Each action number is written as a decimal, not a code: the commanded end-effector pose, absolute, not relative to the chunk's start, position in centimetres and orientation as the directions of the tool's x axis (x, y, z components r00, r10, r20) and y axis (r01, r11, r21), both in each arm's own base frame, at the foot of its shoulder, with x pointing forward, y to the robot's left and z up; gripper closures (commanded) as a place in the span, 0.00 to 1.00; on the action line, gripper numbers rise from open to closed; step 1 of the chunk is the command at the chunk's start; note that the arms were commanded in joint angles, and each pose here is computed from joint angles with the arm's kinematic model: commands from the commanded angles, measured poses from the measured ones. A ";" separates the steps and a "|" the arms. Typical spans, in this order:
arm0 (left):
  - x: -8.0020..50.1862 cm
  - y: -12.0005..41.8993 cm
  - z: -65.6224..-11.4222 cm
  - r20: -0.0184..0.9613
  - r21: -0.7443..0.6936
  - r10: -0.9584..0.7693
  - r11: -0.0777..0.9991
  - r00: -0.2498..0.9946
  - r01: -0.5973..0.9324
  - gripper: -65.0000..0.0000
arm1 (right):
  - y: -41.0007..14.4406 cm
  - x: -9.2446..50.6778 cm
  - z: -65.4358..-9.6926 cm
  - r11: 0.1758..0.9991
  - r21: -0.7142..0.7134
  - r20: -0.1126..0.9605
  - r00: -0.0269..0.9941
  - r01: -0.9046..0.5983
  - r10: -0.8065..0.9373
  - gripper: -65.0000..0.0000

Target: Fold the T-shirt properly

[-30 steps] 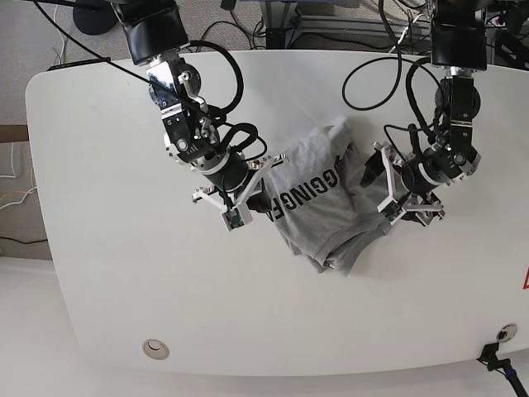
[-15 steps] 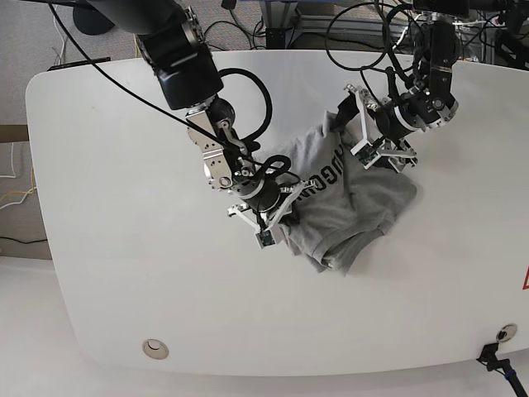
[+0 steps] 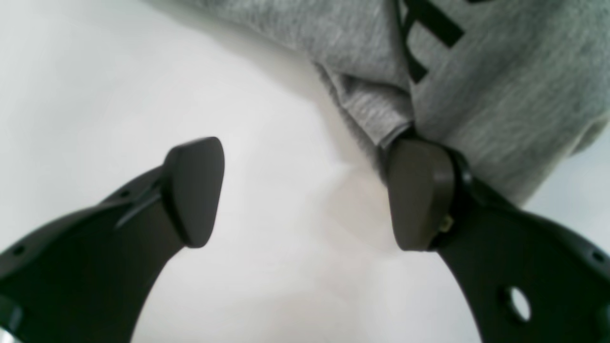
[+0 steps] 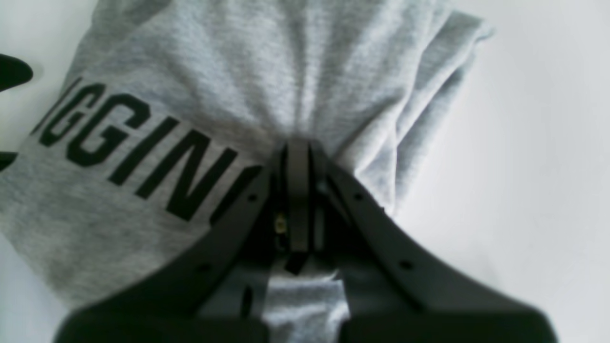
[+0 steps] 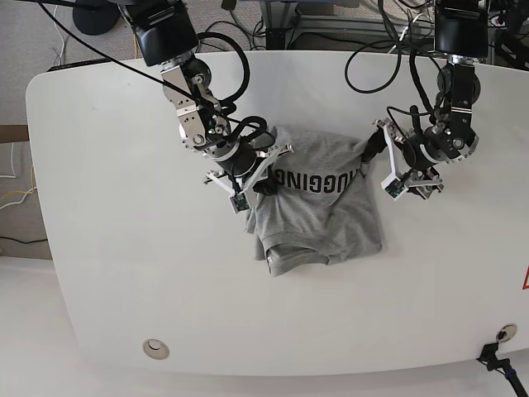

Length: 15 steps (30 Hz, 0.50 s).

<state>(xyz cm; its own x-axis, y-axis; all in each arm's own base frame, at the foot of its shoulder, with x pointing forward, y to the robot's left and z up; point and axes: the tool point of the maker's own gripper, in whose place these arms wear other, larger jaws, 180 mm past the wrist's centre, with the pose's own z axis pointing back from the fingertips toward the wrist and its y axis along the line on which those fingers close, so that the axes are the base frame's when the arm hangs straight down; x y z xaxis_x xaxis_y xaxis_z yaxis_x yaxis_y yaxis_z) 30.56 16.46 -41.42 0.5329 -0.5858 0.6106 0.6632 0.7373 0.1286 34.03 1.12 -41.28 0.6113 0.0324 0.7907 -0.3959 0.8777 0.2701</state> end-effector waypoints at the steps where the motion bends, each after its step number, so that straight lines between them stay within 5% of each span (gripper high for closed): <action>1: 31.3 16.4 -40.4 0.627 0.153 -0.592 0.731 0.507 0.664 0.25 | 1.2 34.5 -40.6 0.875 0.259 0.800 0.599 -0.409 0.044 1.00; 9: 30.8 17.8 -37.9 0.668 0.202 -0.566 0.762 0.483 0.615 0.25 | 0.3 35.6 -35.8 0.870 0.199 0.874 0.483 -0.451 0.051 1.00; 15: 30.6 20.5 -35.1 0.835 0.163 -0.361 0.883 0.415 0.441 0.25 | -3.7 33.8 -33.4 0.917 0.147 0.904 0.427 -0.370 0.027 1.00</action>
<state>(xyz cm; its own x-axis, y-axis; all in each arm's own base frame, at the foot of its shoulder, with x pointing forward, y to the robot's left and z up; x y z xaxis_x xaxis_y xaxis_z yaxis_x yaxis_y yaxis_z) 30.23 20.16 -36.55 0.4667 -0.3863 0.7956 0.4593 0.8746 0.1553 33.31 -2.90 -35.66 0.4953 0.0312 0.8682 -0.3644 0.9146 0.1750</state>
